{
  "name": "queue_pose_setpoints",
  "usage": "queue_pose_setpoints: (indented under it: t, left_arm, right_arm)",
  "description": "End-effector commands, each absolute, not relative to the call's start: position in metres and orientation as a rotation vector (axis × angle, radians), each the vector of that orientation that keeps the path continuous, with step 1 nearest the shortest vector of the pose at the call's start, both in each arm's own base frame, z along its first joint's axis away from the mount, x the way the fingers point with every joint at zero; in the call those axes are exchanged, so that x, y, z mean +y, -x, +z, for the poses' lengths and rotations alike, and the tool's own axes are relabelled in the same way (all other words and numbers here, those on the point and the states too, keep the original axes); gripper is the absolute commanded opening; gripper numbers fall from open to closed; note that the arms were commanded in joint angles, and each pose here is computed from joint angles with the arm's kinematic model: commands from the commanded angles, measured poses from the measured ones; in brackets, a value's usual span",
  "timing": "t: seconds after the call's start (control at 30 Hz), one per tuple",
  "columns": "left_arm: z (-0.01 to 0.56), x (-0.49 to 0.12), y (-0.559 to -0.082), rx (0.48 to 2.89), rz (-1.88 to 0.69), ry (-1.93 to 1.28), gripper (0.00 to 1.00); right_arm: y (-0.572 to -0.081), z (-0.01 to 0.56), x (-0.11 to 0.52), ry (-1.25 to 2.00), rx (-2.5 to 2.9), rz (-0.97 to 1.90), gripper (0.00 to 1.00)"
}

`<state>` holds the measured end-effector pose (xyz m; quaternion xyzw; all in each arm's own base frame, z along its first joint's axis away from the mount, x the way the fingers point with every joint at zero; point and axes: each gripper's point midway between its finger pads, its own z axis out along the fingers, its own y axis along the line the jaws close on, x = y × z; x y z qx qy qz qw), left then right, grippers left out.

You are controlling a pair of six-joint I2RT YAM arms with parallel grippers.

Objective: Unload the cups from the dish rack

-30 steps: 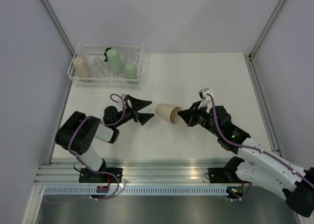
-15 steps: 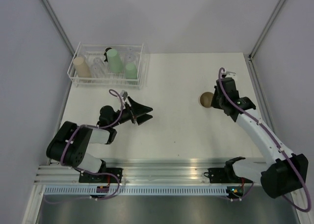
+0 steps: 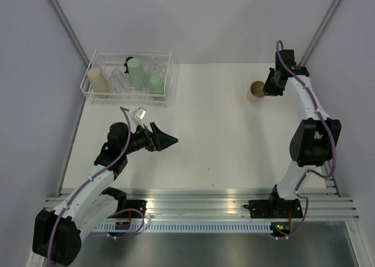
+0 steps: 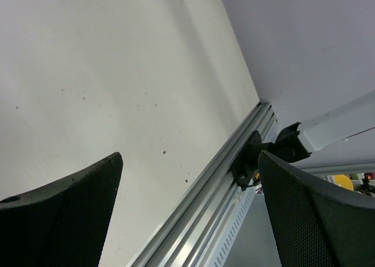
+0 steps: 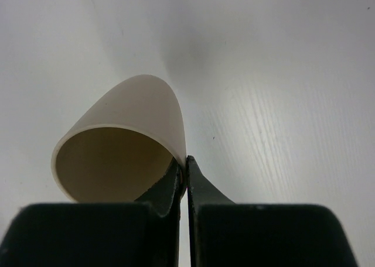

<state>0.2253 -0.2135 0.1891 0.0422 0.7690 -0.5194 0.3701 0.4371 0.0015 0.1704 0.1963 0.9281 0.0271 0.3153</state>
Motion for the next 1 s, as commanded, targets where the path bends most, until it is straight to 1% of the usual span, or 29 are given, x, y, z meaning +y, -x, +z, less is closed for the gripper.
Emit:
queue_pose_setpoints:
  t: [0.0,0.03,0.17,0.37,0.73,0.9,0.97]
  left_arm:
    - [0.176,-0.194,-0.217,2.057,-1.143,-0.133,1.00]
    - [0.175,-0.190,-0.216,2.068,-1.122,-0.119,1.00]
    - [0.184,-0.183,-0.209,2.038,-1.081,-0.122,1.00]
    - [0.199,-0.175,-0.205,2.024,-1.028,-0.114,1.00]
    - [0.204,-0.165,-0.198,2.023,-0.972,-0.104,1.00]
    - [0.209,-0.164,-0.197,2.013,-0.970,-0.106,1.00]
    - [0.215,-0.164,-0.197,1.999,-0.968,-0.114,1.00]
  right_arm:
    - [-0.450,0.172,-0.026,-0.581,2.510,-0.008,0.01]
    - [-0.452,0.161,-0.030,-0.612,2.536,-0.010,0.01]
    - [-0.461,0.153,-0.036,-0.643,2.554,-0.024,0.01]
    - [-0.462,0.146,-0.054,-0.674,2.555,-0.144,0.01]
    - [-0.463,0.128,-0.055,-0.680,2.600,-0.157,0.01]
    - [-0.457,0.110,-0.054,-0.678,2.636,-0.170,0.01]
    - [-0.457,0.108,-0.053,-0.678,2.638,-0.166,0.03]
